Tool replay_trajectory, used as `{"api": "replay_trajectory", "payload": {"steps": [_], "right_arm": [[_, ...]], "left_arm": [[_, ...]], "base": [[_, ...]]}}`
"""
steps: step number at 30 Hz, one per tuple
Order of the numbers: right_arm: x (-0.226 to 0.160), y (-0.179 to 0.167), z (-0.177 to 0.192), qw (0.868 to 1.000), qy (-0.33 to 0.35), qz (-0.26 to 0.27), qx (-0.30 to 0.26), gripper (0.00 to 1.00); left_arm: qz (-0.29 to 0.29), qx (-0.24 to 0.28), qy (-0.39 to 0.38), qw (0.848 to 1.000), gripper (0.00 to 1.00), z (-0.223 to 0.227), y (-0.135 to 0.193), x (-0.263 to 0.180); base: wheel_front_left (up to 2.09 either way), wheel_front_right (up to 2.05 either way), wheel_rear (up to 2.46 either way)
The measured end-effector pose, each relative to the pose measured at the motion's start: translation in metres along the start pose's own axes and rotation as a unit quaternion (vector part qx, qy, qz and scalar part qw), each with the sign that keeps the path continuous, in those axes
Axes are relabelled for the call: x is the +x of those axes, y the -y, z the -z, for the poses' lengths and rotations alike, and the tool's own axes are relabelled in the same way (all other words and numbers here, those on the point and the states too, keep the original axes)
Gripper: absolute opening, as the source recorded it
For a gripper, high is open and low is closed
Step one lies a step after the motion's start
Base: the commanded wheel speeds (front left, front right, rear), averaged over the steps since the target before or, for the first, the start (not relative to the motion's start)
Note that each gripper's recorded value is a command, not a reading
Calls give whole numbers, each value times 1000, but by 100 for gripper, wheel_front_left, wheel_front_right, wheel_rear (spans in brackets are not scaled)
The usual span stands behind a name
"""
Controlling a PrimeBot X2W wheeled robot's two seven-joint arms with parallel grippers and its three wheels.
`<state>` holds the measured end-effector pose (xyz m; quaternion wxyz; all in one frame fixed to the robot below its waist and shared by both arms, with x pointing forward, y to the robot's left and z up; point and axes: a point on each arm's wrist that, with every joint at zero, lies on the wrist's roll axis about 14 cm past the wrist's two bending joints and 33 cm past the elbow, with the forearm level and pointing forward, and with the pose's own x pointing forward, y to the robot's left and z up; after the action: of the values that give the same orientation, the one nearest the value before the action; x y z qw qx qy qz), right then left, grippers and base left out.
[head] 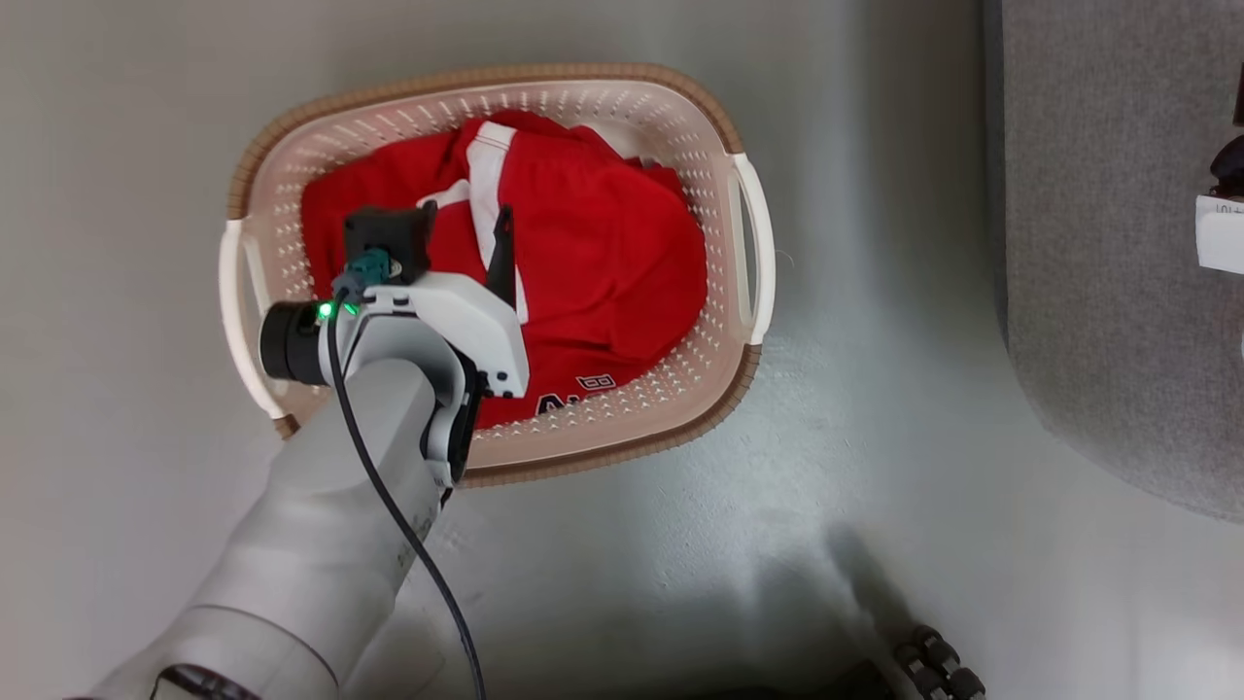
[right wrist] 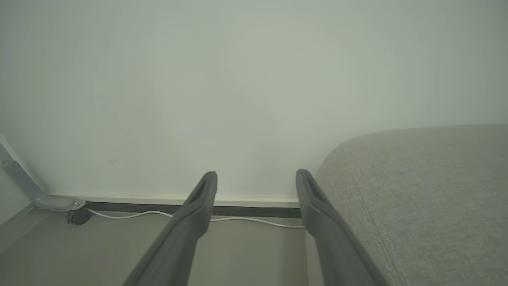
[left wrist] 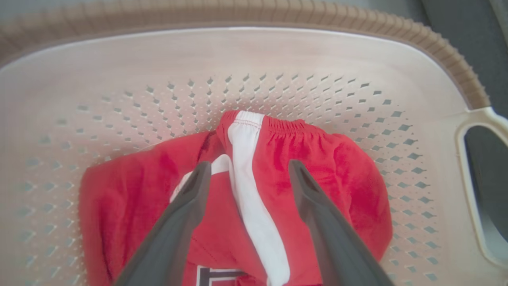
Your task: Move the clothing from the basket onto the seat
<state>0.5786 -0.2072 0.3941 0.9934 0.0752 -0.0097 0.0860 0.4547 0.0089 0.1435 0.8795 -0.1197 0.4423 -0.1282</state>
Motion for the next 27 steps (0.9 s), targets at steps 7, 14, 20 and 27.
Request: {"api": "replay_trajectory", "payload": {"steps": [7,14,20,27], "right_arm": [[2,2,12,1000,-7,1,1,100],[-2,9,26,1000,-23,9,1,100],[-3,12,29,1000,-24,15,4,100],[-3,12,16,1000,-14,22,8,100]], "left_arm": [[7,9,-29,1000,100,17,3,20],[6,-2,-65,998,100,43,2,27],[45,-2,-58,997,100,38,20,31],[73,10,-56,996,0,31,36,23]], "base": [[0,0,0],[0,0,0],[0,0,0],[0,0,0]]}}
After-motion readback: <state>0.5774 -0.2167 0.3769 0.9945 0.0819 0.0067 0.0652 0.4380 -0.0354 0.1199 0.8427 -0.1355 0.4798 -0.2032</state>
